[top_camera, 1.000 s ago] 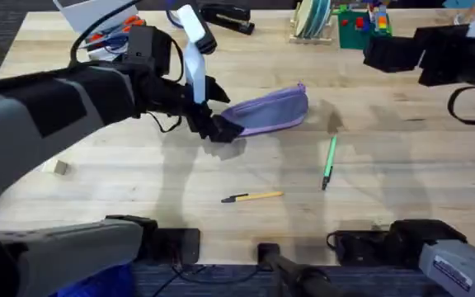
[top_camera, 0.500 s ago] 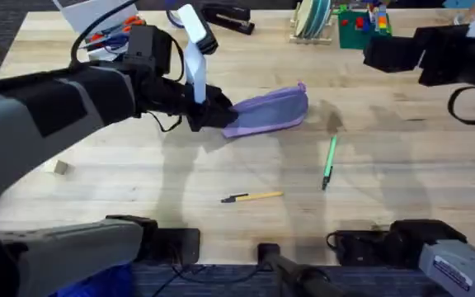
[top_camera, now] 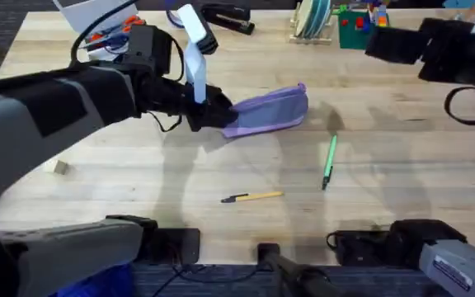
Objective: Unzip the bag, pick up the pens from the table one at a time and place them inside, then zip the bag closed.
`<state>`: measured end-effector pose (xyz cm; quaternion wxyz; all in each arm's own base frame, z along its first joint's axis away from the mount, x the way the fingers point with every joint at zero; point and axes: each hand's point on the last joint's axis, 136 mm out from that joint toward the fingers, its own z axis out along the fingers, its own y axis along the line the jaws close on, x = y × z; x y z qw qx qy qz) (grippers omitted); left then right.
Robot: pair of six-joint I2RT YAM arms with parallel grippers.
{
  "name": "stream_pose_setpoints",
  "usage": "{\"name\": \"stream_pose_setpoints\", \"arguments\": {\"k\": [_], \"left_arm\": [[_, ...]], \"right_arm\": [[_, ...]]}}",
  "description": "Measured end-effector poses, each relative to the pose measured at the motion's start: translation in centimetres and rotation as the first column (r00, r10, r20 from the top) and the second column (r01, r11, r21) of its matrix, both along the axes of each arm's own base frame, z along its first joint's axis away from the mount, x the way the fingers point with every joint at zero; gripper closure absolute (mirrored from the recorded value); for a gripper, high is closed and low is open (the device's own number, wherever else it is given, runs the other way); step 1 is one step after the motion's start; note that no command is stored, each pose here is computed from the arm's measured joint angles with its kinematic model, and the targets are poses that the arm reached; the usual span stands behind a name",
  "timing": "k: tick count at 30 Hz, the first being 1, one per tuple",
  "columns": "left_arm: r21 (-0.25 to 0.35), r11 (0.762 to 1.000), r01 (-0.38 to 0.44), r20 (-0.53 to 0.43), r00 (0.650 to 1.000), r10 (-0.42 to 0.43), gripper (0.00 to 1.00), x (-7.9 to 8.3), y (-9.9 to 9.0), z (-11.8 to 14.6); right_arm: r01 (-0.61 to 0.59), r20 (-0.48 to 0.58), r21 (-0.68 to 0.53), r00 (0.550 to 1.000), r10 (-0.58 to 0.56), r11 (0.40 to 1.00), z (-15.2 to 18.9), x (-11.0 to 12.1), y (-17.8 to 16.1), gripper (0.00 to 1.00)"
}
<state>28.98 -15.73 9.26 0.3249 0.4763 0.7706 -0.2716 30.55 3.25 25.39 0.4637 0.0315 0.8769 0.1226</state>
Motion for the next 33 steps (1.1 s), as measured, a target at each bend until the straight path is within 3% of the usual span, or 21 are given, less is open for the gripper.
{"name": "stream_pose_setpoints", "arguments": {"k": [8,15,21,26,33], "left_arm": [[0.000,1.000,0.000,0.000,1.000,0.000,0.959,0.0,0.0,0.0],[0.000,1.000,0.000,0.000,1.000,0.000,0.959,0.0,0.0,0.0],[0.000,1.000,0.000,0.000,1.000,0.000,0.959,0.0,0.0,0.0],[0.000,1.000,0.000,0.000,1.000,0.000,0.959,0.0,0.0,0.0],[0.000,1.000,0.000,0.000,1.000,0.000,0.959,0.0,0.0,0.0]], "right_arm": [[0.197,-0.202,0.221,0.967,-0.153,0.955,-2.5,-1.9,0.0,0.005],[0.330,-0.325,0.307,0.918,-0.228,0.892,-3.8,-3.1,0.1,0.006],[0.354,-0.337,0.329,0.910,-0.241,0.875,-3.8,-3.1,0.1,0.005],[0.293,-0.302,0.353,0.935,-0.188,0.889,-3.0,-2.6,0.9,0.005],[0.265,-0.337,0.350,0.931,-0.143,0.899,-3.0,-0.9,1.5,0.005]]}}
